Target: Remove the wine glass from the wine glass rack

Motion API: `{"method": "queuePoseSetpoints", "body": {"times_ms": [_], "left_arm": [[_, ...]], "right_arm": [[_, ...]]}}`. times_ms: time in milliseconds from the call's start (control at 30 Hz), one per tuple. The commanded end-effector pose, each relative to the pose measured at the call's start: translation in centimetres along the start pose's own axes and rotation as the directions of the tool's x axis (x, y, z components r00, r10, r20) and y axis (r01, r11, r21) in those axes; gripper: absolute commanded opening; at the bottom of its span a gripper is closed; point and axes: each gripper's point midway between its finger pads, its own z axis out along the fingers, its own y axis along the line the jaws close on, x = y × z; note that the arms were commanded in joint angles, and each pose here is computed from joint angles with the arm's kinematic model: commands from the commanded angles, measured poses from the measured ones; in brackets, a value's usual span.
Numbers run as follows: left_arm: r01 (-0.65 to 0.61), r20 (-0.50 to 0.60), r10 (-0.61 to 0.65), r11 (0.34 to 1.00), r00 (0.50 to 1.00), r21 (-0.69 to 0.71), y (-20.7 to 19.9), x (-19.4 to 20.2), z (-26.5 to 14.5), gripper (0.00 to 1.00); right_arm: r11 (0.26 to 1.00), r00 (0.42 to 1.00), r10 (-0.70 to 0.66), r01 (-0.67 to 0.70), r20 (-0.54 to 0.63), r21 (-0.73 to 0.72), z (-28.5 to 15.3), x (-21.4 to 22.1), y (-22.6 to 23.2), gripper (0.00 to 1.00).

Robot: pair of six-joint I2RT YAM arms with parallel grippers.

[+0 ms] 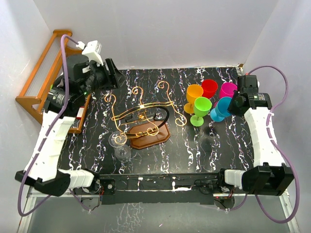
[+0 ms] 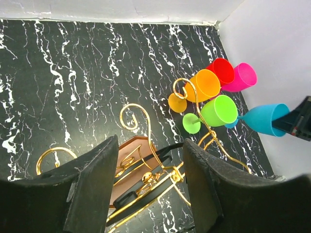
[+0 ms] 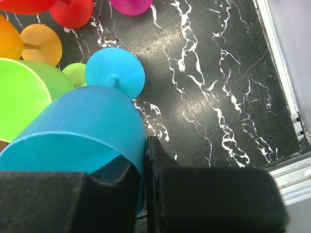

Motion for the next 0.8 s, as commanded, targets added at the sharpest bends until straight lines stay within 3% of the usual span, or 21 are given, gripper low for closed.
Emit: {"method": "queuePoseSetpoints", "body": {"times_ms": [0, 600, 767], "left_arm": [[-0.004, 0.077, 0.002, 1.000, 0.997, 0.017, -0.4, -0.8, -3.0, 0.53], [0.016, 0.054, -0.016, 1.000, 0.998, -0.001, 0.4, 1.4, -4.3, 0.53], [0.014, 0.049, -0.014, 1.000, 0.999, -0.007, 0.6, 1.5, -4.3, 0.53]], "right_arm": [[0.998, 0.996, 0.064, -0.064, 0.067, 0.001, 1.5, -1.9, 0.3, 0.08], [0.995, 0.995, 0.093, -0.094, -0.041, -0.026, 7.8, -2.2, 2.1, 0.09], [0.995, 0.995, 0.087, -0.088, -0.043, -0.036, 8.1, -2.4, 2.3, 0.21]]}}
